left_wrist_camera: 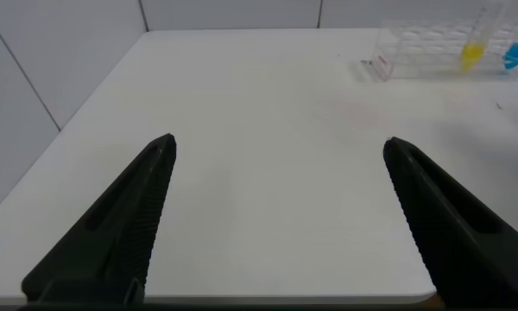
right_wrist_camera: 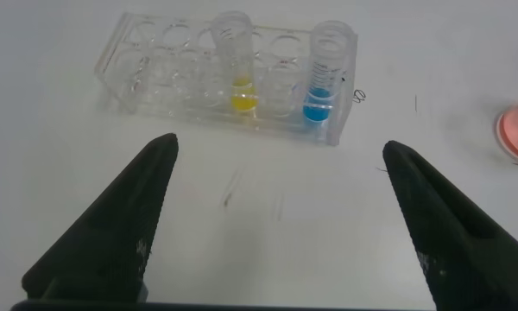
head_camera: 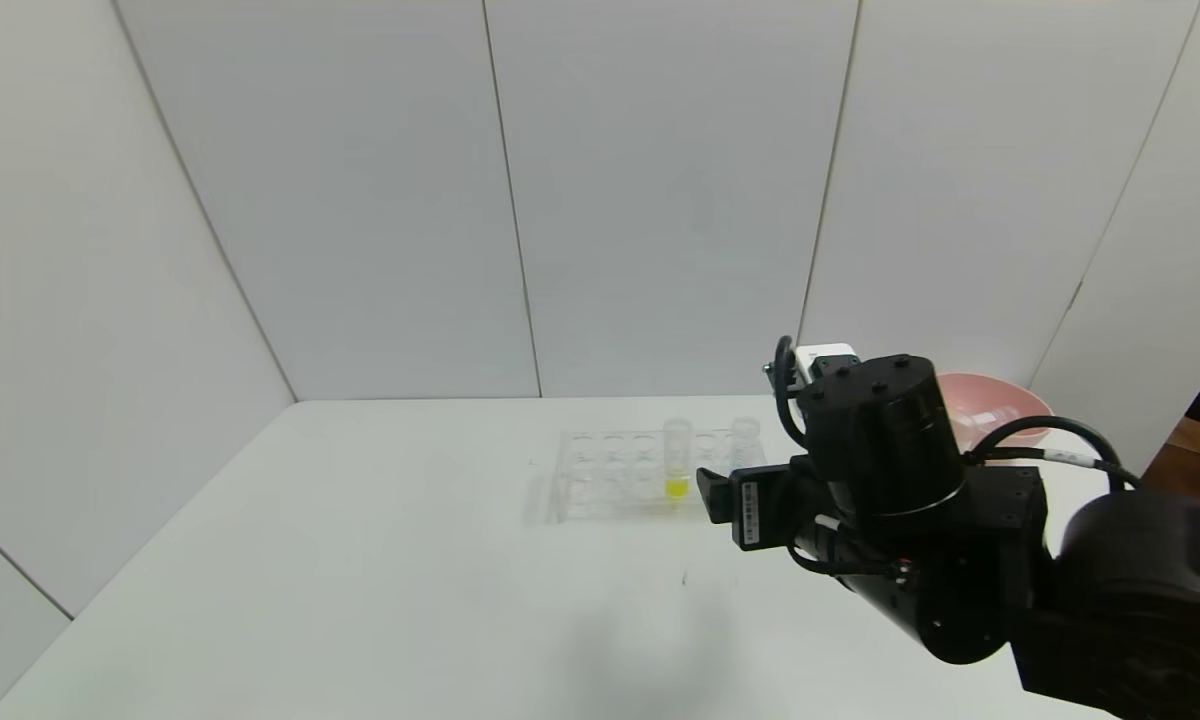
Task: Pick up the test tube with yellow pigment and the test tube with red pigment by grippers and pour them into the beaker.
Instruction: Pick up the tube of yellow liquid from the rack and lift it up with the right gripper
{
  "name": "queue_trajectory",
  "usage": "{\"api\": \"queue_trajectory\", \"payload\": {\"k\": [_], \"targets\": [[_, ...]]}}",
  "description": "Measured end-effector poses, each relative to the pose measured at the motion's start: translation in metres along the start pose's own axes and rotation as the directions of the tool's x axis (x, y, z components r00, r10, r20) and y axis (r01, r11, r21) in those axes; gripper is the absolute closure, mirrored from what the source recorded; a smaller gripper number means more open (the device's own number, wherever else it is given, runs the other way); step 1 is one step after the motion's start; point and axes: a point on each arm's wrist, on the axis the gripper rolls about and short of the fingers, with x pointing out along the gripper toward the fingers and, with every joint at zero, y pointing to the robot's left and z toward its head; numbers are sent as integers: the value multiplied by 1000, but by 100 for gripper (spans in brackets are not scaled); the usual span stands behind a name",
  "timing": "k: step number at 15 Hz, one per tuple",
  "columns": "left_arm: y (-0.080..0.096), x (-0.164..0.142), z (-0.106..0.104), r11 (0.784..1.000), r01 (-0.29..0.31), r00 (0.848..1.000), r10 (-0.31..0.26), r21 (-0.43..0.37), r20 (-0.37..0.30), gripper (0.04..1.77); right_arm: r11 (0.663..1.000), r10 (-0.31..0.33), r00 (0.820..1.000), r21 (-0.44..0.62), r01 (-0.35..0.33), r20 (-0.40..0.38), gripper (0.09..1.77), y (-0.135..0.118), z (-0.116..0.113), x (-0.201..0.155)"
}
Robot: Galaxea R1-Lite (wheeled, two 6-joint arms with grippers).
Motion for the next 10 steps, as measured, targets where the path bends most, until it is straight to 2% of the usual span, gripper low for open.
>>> {"api": "queue_trajectory", "payload": {"k": [10], "targets": [[0,0,0,1000,0,1000,0,0,0,9,996,-82,996,30,81,30,16,48,-12,68]]}}
